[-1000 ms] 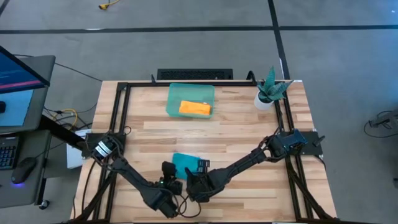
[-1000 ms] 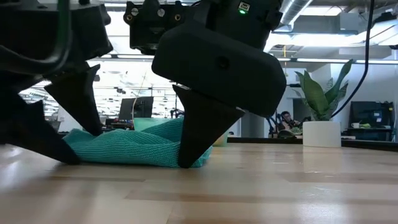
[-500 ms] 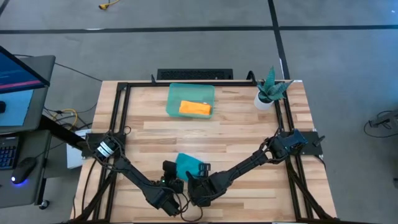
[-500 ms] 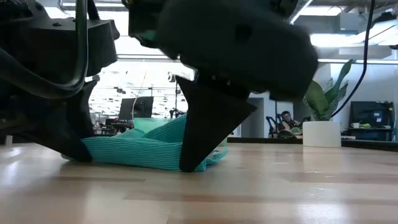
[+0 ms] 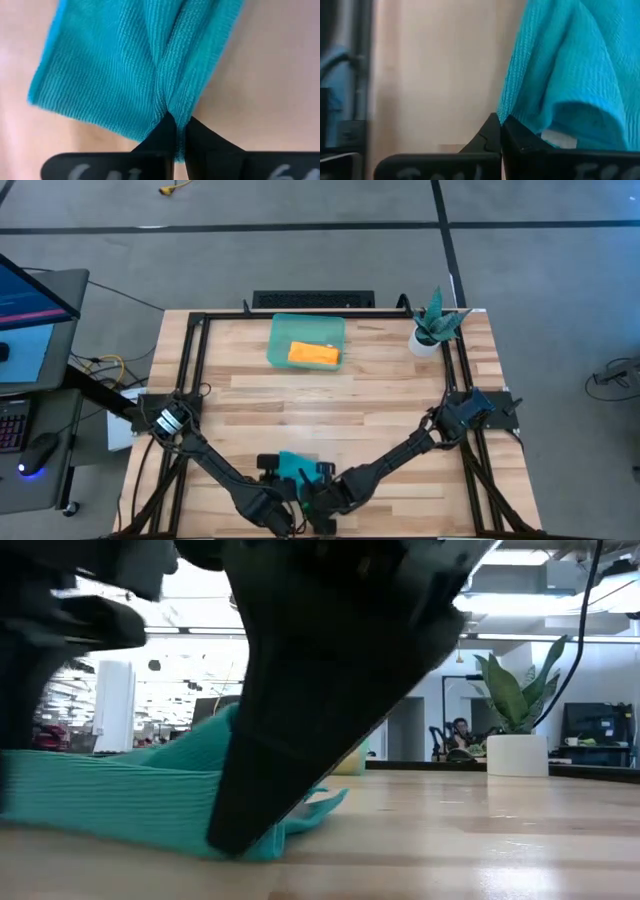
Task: Roll microfiber towels into tight, uniform cylinder then place into a basket
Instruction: Roll the blue microfiber towel
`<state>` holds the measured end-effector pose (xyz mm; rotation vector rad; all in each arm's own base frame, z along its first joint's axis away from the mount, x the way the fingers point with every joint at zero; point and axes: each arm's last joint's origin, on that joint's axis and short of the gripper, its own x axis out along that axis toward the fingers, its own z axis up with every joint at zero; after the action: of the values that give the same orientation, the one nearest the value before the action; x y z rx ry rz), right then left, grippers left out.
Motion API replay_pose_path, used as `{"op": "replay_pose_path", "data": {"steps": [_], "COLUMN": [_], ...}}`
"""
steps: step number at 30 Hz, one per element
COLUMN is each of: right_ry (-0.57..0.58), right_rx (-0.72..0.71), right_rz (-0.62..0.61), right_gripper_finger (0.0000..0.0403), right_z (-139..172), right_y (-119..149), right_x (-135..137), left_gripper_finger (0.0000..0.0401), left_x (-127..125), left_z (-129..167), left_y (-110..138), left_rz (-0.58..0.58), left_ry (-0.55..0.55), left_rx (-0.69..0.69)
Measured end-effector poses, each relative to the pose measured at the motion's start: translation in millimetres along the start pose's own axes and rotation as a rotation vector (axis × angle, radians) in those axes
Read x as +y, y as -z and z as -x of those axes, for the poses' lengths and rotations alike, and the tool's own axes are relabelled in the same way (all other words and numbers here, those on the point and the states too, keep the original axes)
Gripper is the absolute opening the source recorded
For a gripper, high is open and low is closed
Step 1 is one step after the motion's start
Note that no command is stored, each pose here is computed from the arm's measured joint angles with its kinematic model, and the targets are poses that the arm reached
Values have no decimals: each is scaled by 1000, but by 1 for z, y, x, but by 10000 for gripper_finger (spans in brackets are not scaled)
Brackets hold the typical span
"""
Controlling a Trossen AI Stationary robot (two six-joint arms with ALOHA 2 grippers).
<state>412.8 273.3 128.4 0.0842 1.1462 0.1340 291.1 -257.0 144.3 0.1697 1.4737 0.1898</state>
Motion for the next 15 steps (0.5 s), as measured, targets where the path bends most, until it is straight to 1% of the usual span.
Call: {"op": "replay_pose_path", "data": {"steps": [3, 5, 9, 13, 15], "right_ry": [-24, -36, -55, -50, -41], "right_rx": [-17, -18, -44, -57, -47], "right_rz": [-9, 0, 9, 9, 5], "right_gripper_finger": [11, 10, 10, 15, 17], "right_z": [1, 5, 14, 19, 18], "right_y": [2, 1, -6, -10, -10], "right_x": [10, 16, 24, 25, 22], "left_gripper_finger": [5, 8, 14, 14, 15], "left_x": [-6, -8, -9, -9, -8], "left_z": [10, 15, 17, 7, 4], "left_y": [-3, -5, -5, -3, -3], "left_rz": [45, 76, 143, 221, 230], "left_ry": [117, 167, 201, 208, 224], "left_rx": [56, 85, 119, 122, 119]}}
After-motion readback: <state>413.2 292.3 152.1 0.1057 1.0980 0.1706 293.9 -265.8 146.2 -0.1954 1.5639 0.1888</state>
